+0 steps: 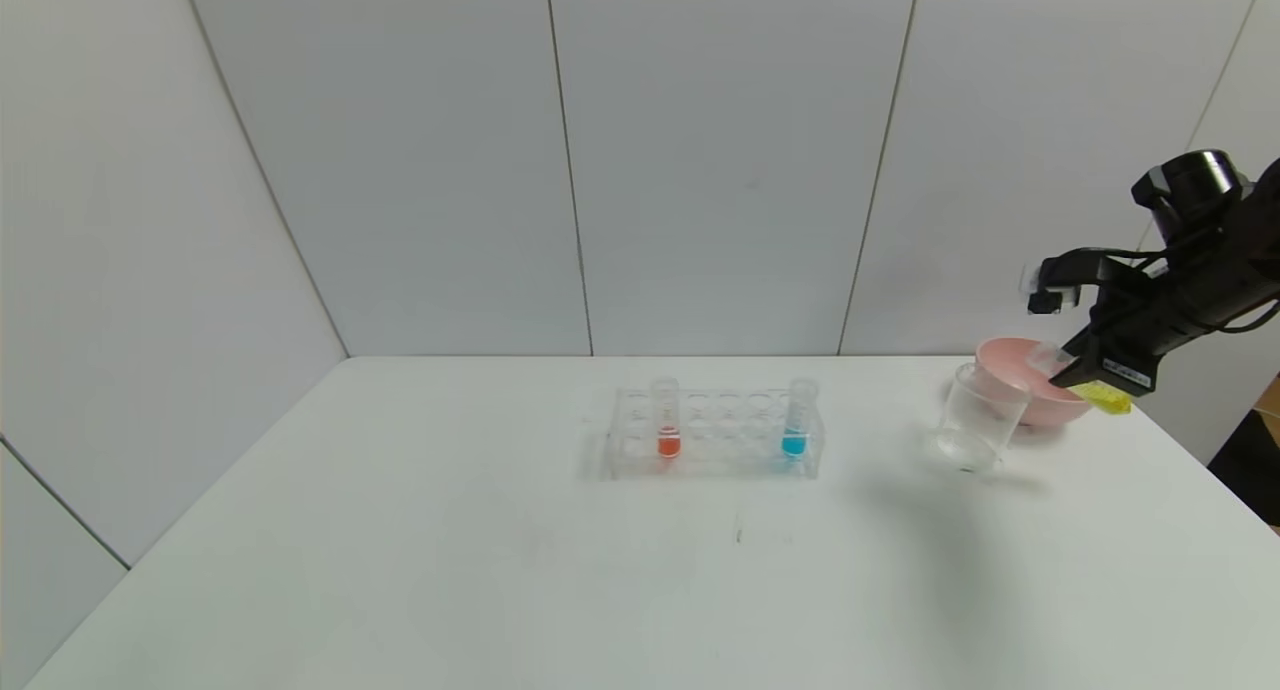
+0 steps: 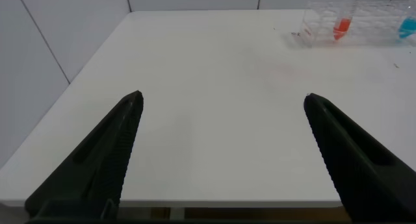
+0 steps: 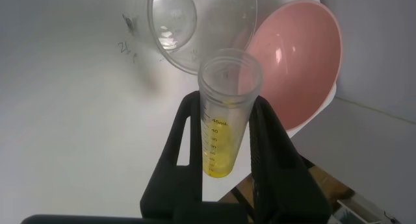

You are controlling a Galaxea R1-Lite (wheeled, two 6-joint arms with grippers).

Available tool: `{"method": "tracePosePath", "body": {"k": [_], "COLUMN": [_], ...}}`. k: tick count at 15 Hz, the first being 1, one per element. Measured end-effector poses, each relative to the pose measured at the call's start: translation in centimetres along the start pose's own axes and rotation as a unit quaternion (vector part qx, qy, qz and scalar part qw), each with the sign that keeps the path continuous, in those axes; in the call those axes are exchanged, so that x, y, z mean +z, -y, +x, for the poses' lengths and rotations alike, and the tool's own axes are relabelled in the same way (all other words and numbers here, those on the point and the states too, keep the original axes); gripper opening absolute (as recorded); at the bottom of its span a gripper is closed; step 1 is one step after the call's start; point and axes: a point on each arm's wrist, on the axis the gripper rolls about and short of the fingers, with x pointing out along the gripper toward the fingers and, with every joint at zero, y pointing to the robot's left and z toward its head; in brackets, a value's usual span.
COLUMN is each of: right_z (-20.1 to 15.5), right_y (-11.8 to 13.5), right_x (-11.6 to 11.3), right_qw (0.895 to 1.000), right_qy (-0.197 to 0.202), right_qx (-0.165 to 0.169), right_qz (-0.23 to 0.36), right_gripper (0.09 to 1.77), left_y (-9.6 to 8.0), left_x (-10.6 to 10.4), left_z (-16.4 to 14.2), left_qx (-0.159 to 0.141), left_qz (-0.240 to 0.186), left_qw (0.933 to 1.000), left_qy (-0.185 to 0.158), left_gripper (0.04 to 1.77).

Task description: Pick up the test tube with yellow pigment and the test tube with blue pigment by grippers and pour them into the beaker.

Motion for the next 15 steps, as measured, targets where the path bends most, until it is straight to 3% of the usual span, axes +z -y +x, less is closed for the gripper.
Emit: {"method": "tracePosePath", "body": {"k": [15], "right_z": [0.9], "right_y": [-0.9], "right_x": [2.4], "right_qw": [0.99], "right_qy": [-0.11], "right_qx": [-0.057], "right_qz": [-0.064], "right_gripper": [0.49], "left_y": [0.0], "left_x": [0.0], "left_z": [0.0], "left_qx": [0.0], "left_qz": [0.0], "left_qw": [1.0], "left_qy": [0.0], "left_gripper": [1.76]}}
